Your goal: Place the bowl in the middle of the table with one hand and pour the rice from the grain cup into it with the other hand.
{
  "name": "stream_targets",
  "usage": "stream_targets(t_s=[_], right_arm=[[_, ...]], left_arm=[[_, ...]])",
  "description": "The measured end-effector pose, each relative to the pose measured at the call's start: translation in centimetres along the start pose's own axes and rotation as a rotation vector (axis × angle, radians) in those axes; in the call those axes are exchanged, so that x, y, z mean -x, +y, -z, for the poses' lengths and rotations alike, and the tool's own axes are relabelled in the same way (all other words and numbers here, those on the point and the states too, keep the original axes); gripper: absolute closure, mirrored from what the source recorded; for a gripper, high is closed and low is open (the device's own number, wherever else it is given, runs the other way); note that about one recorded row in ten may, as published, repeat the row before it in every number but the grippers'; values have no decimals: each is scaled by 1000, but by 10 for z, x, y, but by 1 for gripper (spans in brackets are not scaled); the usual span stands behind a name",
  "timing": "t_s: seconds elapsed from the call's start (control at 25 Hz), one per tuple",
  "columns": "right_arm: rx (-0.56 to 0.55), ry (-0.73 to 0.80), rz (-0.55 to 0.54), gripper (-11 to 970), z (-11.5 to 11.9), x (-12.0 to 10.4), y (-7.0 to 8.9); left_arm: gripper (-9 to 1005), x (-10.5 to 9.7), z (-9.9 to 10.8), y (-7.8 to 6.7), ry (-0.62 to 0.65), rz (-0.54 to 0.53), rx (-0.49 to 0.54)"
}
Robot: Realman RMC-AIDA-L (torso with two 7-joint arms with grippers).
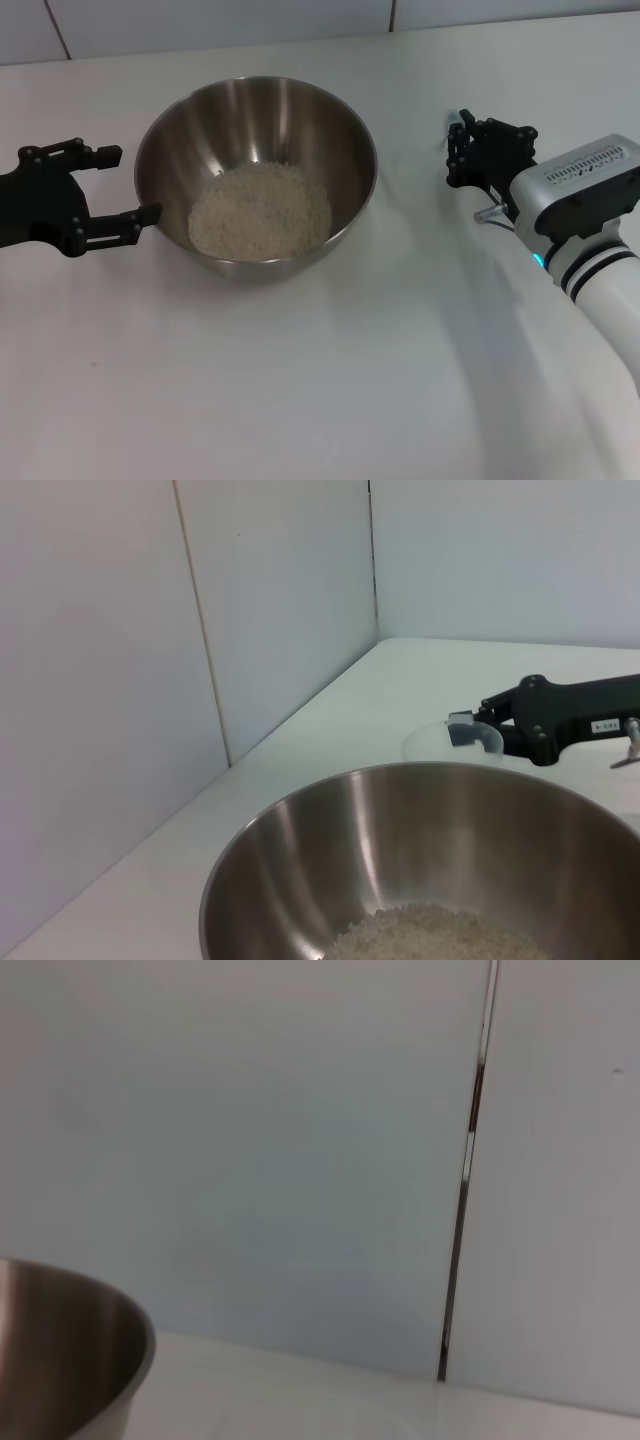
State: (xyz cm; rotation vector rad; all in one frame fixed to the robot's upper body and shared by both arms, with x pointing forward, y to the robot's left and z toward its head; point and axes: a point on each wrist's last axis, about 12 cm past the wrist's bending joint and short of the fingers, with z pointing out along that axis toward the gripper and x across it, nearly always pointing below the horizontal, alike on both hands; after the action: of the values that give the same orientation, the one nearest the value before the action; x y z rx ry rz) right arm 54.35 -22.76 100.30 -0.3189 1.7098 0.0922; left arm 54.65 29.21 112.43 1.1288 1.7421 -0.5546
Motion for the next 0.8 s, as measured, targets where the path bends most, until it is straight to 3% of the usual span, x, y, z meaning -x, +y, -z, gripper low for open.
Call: stream_targets(t_s=[0.32,0.64,0.72,0.8], right_arm=[[-12,33,-60,830,19,-15,7],[-77,-3,-161,482,60,-29,12],[-174,-119,-206,388,88,-27,1],[-216,-183,-219,303,98,-23,-5]], left_arm=[[190,2,-2,1,-3,-4,-4],[190,6,-4,2,-8,-11,-8],[190,6,-4,2,-8,-11,-8],[190,6,-4,2,-8,-11,-8]])
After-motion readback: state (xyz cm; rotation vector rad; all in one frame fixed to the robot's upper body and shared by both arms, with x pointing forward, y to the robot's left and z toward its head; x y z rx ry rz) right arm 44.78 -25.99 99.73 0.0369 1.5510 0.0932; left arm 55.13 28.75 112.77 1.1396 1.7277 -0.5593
